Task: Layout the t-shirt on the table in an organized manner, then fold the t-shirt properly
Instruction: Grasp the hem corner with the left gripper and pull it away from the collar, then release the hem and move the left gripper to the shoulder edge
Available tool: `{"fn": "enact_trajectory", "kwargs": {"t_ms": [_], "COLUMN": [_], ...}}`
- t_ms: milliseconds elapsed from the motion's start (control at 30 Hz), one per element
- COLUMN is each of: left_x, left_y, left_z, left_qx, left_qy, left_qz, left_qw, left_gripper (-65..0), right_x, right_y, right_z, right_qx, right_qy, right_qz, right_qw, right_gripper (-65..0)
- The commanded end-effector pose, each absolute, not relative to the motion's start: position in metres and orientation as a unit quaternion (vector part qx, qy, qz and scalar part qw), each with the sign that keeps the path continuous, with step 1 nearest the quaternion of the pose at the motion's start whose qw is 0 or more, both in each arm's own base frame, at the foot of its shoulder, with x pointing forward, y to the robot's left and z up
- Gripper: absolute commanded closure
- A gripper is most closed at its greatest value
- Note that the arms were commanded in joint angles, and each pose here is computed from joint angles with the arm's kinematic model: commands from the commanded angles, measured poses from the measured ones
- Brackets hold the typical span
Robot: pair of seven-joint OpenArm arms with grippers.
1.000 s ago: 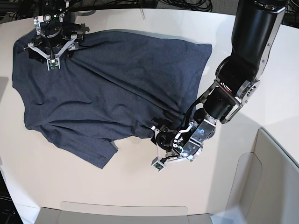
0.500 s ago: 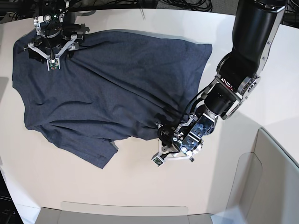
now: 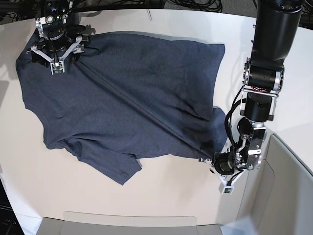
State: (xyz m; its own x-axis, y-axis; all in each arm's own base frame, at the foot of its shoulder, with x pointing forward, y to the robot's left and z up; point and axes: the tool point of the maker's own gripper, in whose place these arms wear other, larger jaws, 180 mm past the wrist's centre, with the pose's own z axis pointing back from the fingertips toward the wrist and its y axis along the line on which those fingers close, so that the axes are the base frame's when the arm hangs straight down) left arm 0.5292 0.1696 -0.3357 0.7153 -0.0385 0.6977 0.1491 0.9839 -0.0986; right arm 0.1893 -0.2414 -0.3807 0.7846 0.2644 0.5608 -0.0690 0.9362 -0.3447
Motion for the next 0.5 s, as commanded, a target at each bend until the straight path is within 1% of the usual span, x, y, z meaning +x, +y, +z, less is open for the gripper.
{"fn": "enact_trajectory", "kwargs": {"t_ms": [0, 100, 133, 200, 267, 300, 333, 367, 467], "left_x": [0.55, 0.548, 0.546, 0.543, 0.542, 0.538, 0.536, 0.534, 0.534], "left_y": [0.195, 0.21, 0.213, 0.221, 0.222, 0.222, 0.223, 0.224, 0.226], "left_z": [-0.298, -0.297, -0.3, -0.301, -0.304, -0.31, -0.314, -0.316, -0.313], "left_qx": [-0.061, -0.081, -0.082, -0.077, -0.076, -0.076, -0.076, -0.075, -0.073], "left_qy": [-0.42, -0.429, -0.428, -0.424, -0.421, -0.417, -0.414, -0.413, -0.418], "left_qz": [-0.023, 0.024, 0.031, 0.035, 0.035, 0.036, 0.037, 0.038, 0.036], "left_qw": [0.905, 0.899, 0.899, 0.902, 0.903, 0.905, 0.906, 0.907, 0.905], "left_gripper": [0.0, -0.2, -1.6, -8.6, -20.0, -26.9, -30.8, -32.7, -30.8], "right_x": [0.184, 0.184, 0.184, 0.184, 0.184, 0.184, 0.184, 0.184, 0.186], "right_y": [-0.248, -0.248, -0.248, -0.248, -0.248, -0.248, -0.248, -0.248, -0.251], "right_z": [-0.381, -0.381, -0.381, -0.381, -0.381, -0.381, -0.381, -0.381, -0.378], "right_qx": [-0.17, -0.17, -0.17, -0.171, -0.171, -0.171, -0.171, -0.171, -0.174], "right_qy": [-0.302, -0.301, -0.301, -0.301, -0.301, -0.301, -0.302, -0.302, -0.307], "right_qz": [0.093, 0.093, 0.093, 0.093, 0.093, 0.093, 0.092, 0.092, 0.089], "right_qw": [0.933, 0.934, 0.934, 0.934, 0.934, 0.934, 0.933, 0.933, 0.932], "right_gripper": [-52.0, -52.0, -52.0, -52.0, -52.0, -52.0, -52.0, -52.0, -52.0]}}
